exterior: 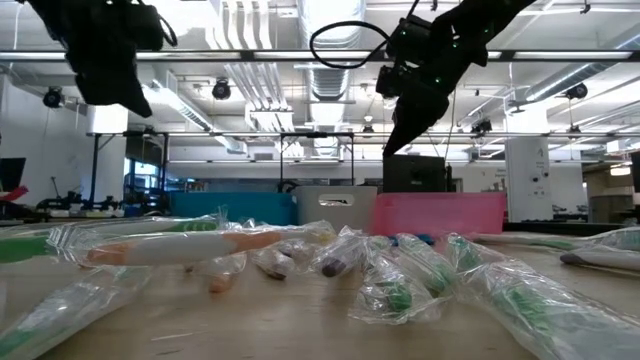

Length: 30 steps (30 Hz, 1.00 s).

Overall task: Pick & Place Toothbrushes
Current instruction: Put the purple toothbrush into the pink bin

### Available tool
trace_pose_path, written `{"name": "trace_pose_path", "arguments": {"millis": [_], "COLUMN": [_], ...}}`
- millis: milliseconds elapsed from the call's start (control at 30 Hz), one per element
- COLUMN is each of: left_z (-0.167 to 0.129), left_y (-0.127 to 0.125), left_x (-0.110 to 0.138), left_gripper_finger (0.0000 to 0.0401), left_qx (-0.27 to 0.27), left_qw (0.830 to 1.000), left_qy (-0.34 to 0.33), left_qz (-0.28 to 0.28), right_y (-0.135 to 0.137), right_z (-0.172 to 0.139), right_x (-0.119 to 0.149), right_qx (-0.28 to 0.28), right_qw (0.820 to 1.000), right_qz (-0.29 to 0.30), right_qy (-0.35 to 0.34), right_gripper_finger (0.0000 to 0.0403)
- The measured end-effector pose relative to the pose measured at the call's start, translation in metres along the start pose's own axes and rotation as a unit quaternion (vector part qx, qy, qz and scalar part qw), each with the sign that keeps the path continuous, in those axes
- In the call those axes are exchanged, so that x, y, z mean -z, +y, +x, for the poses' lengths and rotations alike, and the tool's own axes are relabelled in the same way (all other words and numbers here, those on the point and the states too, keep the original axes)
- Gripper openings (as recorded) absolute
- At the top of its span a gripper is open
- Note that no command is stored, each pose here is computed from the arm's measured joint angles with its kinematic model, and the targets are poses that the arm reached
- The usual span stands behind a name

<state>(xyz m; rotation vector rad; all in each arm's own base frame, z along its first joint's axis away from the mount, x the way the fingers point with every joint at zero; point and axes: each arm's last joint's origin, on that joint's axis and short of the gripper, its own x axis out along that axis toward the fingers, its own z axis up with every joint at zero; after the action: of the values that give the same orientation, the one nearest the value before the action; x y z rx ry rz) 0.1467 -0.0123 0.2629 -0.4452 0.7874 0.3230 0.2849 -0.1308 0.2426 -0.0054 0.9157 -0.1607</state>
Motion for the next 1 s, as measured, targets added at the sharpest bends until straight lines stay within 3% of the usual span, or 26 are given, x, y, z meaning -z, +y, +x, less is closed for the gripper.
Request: {"name": "trace_pose_path", "arguments": {"millis": [200,467,733,1000], "left_z": [0.000,0.012,0.019,0.004], "left_y": [-0.022,-0.046,-0.083,-0.138], "left_x": [0.020,0.044,0.071,0.081], "left_gripper_finger": [0.0003,0.0002,0.0002,0.0003], "left_qx": [-0.028,-0.074,-0.109,-0.118], "left_qw": [0.997,0.978,0.926,0.892], "left_qy": [0.053,0.129,0.237,0.253], "left_qz": [-0.045,-0.145,-0.274,-0.354], "right_y": [0.000,0.000,0.000,-0.002], "right_z": [0.000,0.000,0.000,0.000], "right_x": [0.000,0.000,-0.001,-0.006], "right_qx": [0.000,0.000,0.001,0.009], "right_qw": [1.000,1.000,1.000,0.998], "right_qz": [0.005,0.009,-0.019,-0.052], "right_qy": [-0.001,-0.001,-0.005,-0.029], "right_gripper_finger": [0.0008,0.0008,0.0008,0.0008]}}
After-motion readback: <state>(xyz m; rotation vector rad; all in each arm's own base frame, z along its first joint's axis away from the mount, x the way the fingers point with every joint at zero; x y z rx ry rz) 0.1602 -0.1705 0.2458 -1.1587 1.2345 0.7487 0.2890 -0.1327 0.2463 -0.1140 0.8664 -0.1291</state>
